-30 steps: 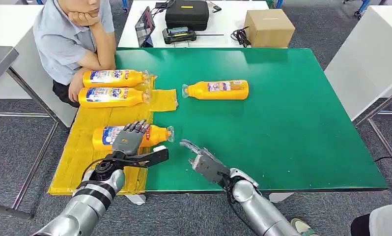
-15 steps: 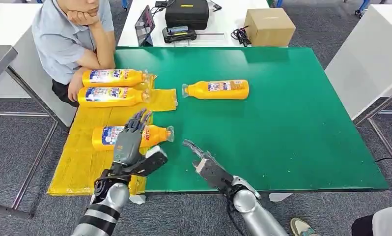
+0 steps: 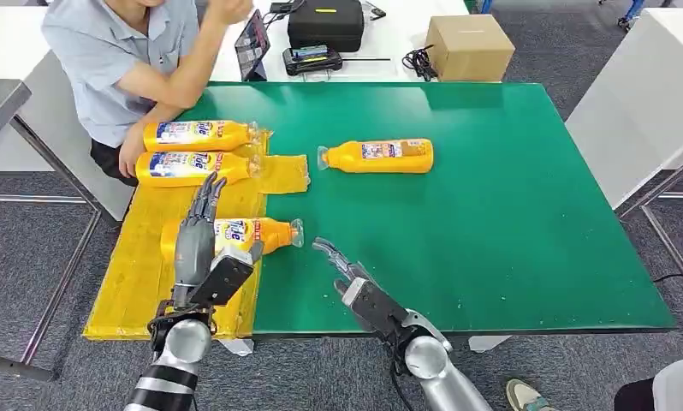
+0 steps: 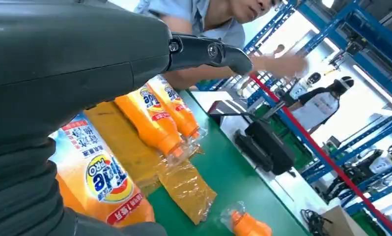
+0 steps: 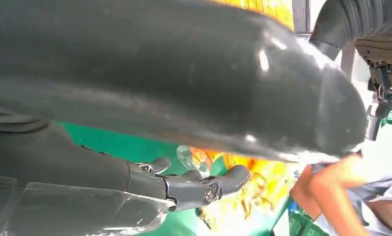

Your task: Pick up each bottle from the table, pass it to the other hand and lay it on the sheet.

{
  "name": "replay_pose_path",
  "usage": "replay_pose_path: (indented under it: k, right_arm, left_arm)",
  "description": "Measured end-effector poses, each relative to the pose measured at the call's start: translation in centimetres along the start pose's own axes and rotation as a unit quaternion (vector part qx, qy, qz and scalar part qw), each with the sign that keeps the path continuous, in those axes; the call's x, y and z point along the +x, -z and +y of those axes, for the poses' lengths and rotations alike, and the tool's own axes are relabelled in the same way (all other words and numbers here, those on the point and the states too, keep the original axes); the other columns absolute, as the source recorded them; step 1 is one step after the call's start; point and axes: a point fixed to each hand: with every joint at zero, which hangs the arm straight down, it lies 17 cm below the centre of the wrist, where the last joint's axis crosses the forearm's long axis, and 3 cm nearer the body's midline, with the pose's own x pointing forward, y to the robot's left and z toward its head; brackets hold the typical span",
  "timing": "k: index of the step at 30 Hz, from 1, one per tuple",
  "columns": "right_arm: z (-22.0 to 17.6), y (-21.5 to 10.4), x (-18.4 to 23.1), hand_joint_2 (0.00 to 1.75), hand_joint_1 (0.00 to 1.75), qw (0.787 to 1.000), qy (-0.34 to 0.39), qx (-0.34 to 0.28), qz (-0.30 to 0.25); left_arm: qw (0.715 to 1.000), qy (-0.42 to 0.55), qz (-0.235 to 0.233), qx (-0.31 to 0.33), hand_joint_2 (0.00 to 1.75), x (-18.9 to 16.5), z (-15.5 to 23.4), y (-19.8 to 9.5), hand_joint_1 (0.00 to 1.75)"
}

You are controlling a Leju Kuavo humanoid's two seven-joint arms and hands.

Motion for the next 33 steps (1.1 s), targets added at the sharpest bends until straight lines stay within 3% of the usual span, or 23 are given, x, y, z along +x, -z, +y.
replay_pose_path:
  k: [6,10,14,17,18,19,20,23,26,27,29,33]
  right_arm:
    - [-0.8,-0.1,3.2,0.0,0.0,0.998,-0.024,-0.042,-0.042]
    - [-6.5,-2.0,8.0,0.0,0.0,0.967,-0.121,-0.209,-0.081]
    - [-11.7,-6.6,10.0,0.0,0.0,0.936,-0.131,-0.313,-0.089]
    - [-14.8,-10.1,9.1,0.0,0.0,0.914,-0.128,-0.38,-0.065]
    - [-15.7,-11.0,8.4,0.0,0.0,0.908,-0.118,-0.399,-0.048]
    - [-16.7,-12.2,7.2,0.0,0.0,0.899,-0.115,-0.423,-0.016]
    - [-17.4,-13.0,6.3,0.0,0.0,0.891,-0.116,-0.439,0.01]
    - [-18.9,-15.7,4.6,0.0,0.0,0.862,-0.11,-0.493,0.054]
    - [-19.0,-17.2,5.4,0.0,0.0,0.846,-0.196,-0.493,0.049]
    - [-19.0,-17.3,5.6,1.75,0.0,0.844,-0.212,-0.49,0.05]
    - [-19.1,-17.7,5.8,1.75,0.0,0.835,-0.264,-0.48,0.06]
    - [-19.4,-18.3,5.5,1.75,0.0,0.789,-0.43,-0.428,0.096]
  left_arm:
    - [0.997,-0.073,0.016,0.021,1.75,0.1,1.4,-0.7,0.0]
    - [0.984,-0.166,0.044,0.046,1.75,0.2,3.3,-2.8,0.0]
    - [0.965,-0.25,0.059,0.06,1.75,1.3,4.2,-5.1,0.0]
    - [0.946,-0.31,0.07,0.069,1.75,2.1,4.2,-6.1,0.0]
    - [0.937,-0.332,0.074,0.073,0.0,2.4,4.1,-6.3,0.0]
    - [0.928,-0.355,0.081,0.075,0.0,2.6,3.9,-6.6,0.0]
    - [0.923,-0.367,0.087,0.077,1.75,2.7,3.7,-6.9,0.0]
    - [0.911,-0.386,0.112,0.09,1.75,2.4,3.2,-7.5,0.0]
    - [0.9,-0.411,0.12,0.087,1.75,2.6,2.0,-8.1,0.0]
    - [0.9,-0.412,0.119,0.084,1.75,2.7,1.8,-8.2,0.0]
    - [0.899,-0.417,0.115,0.068,1.75,3.3,1.0,-8.4,0.0]
    - [0.898,-0.43,0.095,-0.003,1.75,5.4,-1.8,-9.3,0.0]
